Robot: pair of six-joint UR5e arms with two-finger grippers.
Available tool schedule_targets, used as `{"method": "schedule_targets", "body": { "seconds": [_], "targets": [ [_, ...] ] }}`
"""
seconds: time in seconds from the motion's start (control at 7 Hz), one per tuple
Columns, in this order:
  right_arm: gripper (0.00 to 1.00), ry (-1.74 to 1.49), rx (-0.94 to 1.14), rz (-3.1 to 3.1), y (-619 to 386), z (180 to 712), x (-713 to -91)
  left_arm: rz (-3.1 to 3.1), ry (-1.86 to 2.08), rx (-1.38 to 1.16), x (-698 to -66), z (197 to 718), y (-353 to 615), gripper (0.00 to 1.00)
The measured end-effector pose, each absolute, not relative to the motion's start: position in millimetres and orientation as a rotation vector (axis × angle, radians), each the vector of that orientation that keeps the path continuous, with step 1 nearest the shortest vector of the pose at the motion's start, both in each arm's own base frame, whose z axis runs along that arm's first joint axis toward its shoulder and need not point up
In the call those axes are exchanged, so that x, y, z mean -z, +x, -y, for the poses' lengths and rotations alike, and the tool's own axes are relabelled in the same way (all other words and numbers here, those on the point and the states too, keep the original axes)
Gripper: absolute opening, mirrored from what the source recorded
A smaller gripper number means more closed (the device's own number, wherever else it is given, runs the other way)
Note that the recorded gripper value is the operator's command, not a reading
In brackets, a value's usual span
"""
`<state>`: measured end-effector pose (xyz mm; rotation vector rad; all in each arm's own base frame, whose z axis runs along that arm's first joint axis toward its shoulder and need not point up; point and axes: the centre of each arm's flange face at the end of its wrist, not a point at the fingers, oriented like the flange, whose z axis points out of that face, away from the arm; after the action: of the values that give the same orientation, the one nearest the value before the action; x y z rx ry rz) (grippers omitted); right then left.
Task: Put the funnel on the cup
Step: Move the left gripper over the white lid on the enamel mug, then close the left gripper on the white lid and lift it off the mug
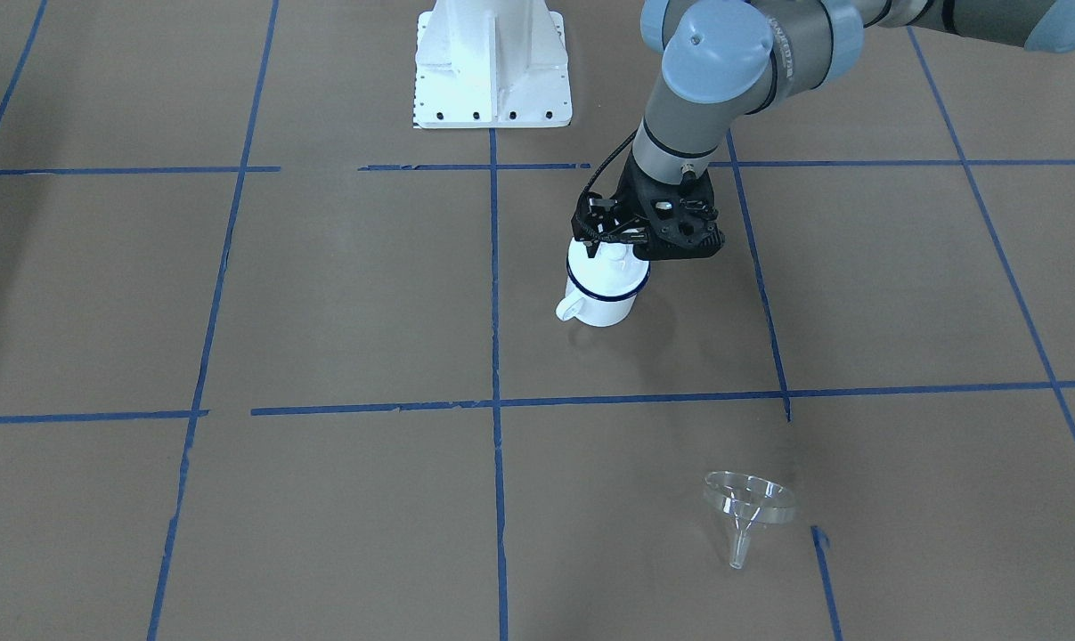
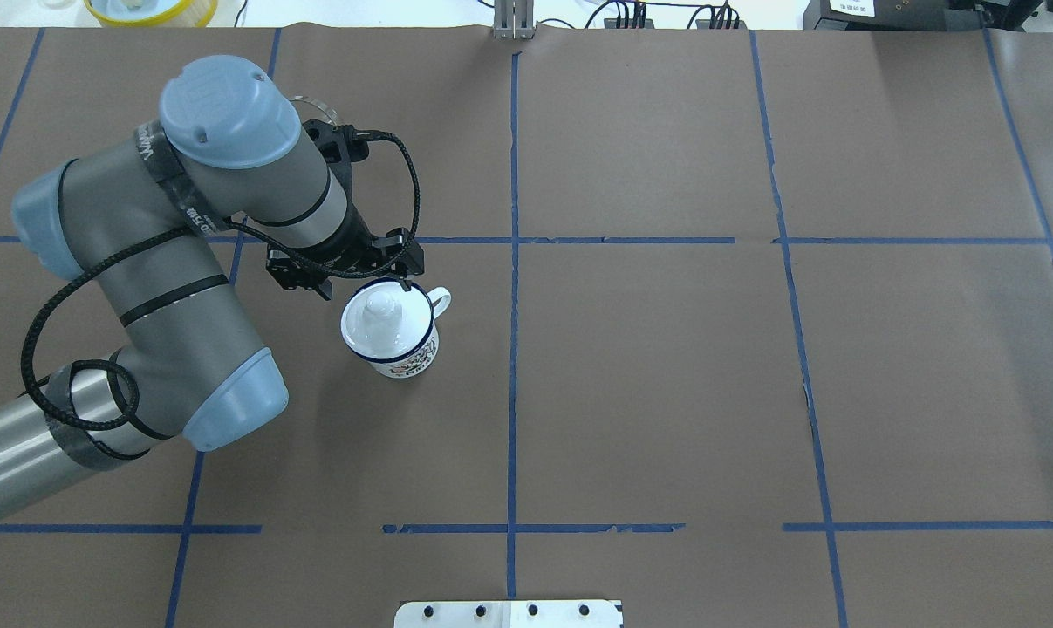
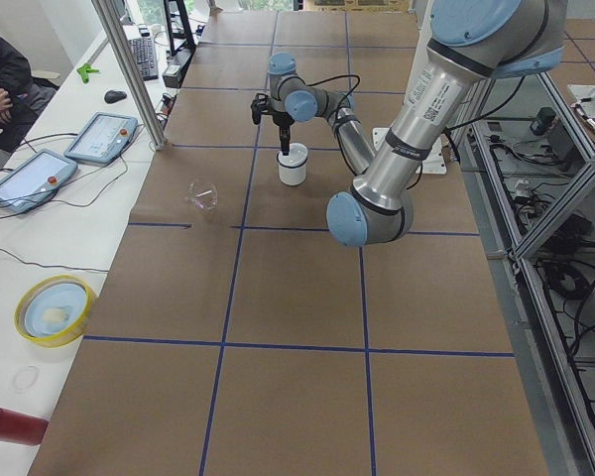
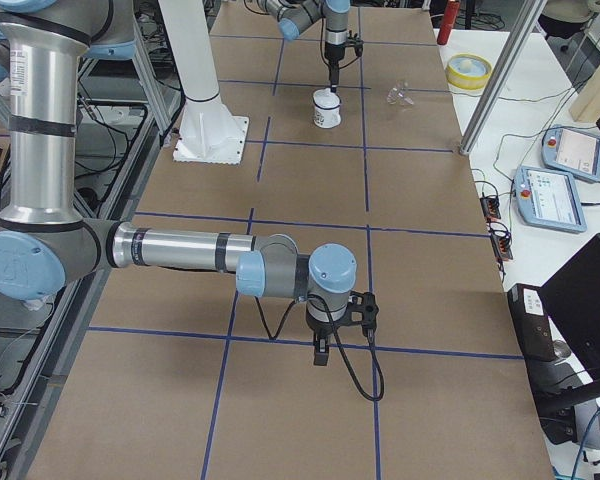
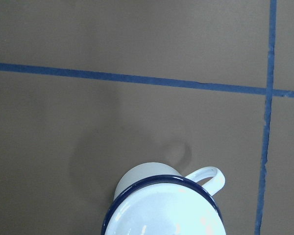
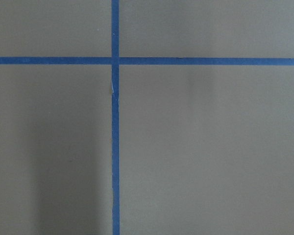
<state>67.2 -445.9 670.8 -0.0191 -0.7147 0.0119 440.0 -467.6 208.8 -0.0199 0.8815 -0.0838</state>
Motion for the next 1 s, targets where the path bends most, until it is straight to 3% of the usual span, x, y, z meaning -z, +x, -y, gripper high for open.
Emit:
{"method": "schedule_targets", "body": {
  "seconds": [1.0],
  "targets": [
    [1.0, -0.019, -0.012, 0.715, 67, 446, -671, -0.846, -0.027, 0.107, -206, 460, 461, 0.97]
  ]
}}
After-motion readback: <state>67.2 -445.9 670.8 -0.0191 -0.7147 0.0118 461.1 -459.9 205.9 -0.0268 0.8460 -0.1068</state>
